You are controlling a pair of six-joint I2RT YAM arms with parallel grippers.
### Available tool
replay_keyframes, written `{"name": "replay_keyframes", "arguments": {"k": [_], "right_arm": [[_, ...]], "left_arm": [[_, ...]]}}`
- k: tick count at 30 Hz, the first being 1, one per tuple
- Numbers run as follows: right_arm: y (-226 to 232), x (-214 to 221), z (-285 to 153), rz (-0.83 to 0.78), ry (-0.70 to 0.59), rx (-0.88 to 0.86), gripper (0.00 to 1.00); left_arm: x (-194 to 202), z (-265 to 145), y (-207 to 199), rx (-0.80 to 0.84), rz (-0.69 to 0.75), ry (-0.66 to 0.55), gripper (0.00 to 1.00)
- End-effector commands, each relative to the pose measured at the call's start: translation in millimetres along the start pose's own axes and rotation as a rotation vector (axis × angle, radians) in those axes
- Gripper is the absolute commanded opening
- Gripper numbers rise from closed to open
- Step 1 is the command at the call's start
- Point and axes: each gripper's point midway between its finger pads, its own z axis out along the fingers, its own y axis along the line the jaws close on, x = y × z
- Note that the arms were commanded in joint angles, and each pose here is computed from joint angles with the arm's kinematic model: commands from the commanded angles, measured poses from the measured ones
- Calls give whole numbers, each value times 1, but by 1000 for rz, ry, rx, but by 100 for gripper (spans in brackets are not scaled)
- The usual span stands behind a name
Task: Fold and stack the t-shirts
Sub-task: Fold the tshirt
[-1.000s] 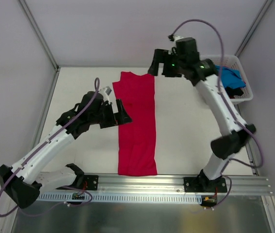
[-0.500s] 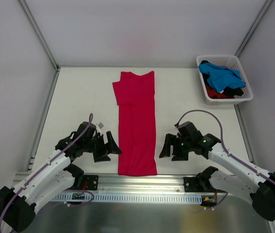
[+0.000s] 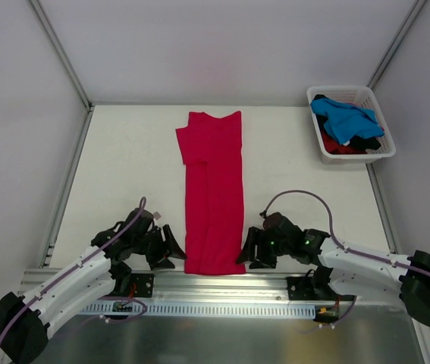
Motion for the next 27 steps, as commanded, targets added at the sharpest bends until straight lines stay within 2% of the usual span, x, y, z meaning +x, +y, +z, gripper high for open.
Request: {"name": "replay_keyframes", "arguments": {"k": [1,5,9,16,19,27], "right_arm": [[4,-8,15,90,-62,-31,60],[-6,4,22,60,-13,56,53],[-7,12,26,41,14,92,53],[-10,18,27,46,17,125,46],[-14,19,26,59,6,133,38],[-26,24,20,66,5,160,36]], "left_arm": [[7,7,7,-52,-22,20,58],[15,11,13,-104,-1,32,57],[12,12,16,-100,2,1,55],[8,15,12,-59,14,-28,53],[7,18,10,-44,20,-26,52],[10,25,13,-41,28,-3,49]]}}
